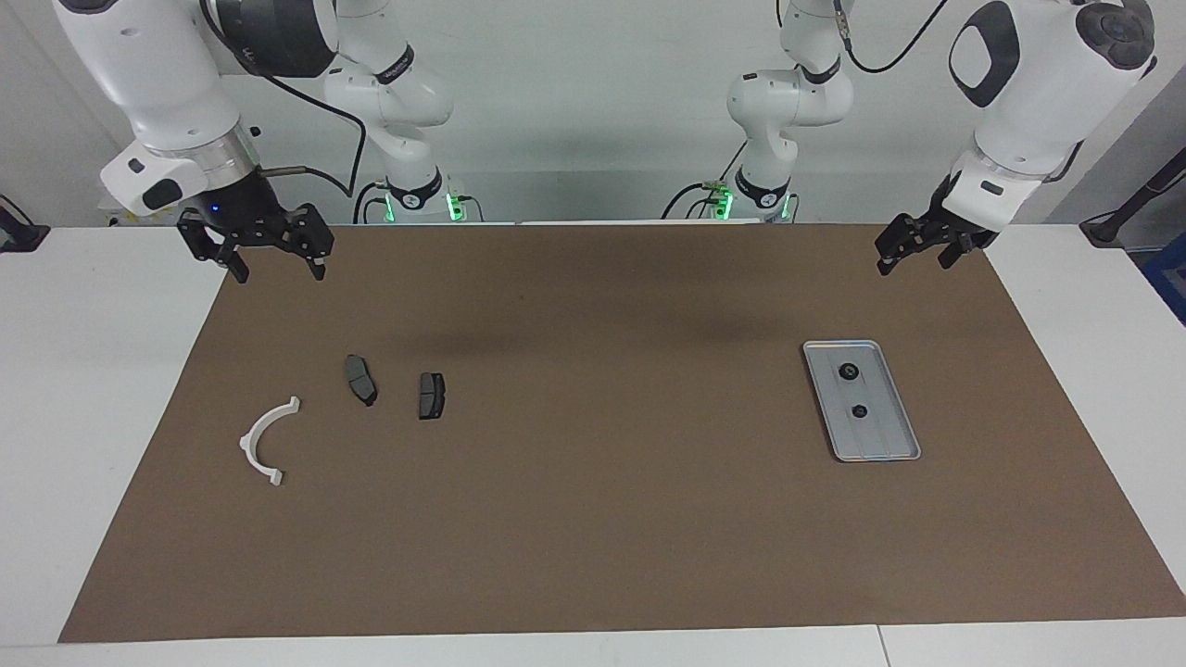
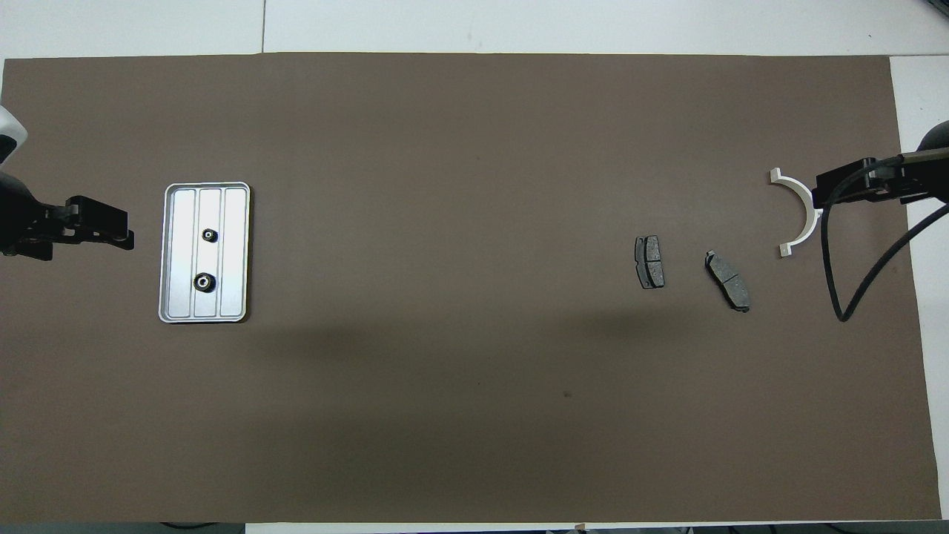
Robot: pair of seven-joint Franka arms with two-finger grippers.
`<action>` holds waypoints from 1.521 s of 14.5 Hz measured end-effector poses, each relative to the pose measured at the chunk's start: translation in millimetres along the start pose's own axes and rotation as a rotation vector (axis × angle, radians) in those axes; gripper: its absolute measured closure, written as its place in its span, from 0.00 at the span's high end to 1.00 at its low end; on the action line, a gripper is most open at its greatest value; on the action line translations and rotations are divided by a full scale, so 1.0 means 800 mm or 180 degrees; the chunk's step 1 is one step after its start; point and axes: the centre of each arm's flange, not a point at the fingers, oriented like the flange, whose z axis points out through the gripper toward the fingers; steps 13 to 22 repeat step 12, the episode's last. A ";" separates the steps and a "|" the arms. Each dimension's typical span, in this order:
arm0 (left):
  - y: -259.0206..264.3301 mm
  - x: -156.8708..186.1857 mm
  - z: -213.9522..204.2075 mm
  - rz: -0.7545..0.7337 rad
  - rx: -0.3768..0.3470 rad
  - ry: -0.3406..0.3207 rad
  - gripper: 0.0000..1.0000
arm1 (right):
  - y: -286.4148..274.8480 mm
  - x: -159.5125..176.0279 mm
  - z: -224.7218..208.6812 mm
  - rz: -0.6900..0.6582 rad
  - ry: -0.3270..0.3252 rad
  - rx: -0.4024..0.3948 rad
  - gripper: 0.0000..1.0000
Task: Pick bearing gear from pile to tray
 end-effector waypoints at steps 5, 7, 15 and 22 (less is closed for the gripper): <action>0.002 -0.001 -0.001 0.0009 0.0000 0.0004 1.00 | 0.000 0.000 0.000 0.0000 0.0000 0.0000 1.00; 0.002 0.000 -0.001 0.0017 -0.0001 0.0012 1.00 | 0.000 0.000 0.000 0.0000 0.0000 0.0000 1.00; 0.000 0.001 -0.003 0.0133 -0.0003 0.0051 1.00 | 0.000 0.000 0.000 0.0000 0.0000 0.0000 1.00; 0.000 0.001 -0.003 0.0133 -0.0003 0.0051 1.00 | 0.000 0.000 0.000 0.0000 0.0000 0.0000 1.00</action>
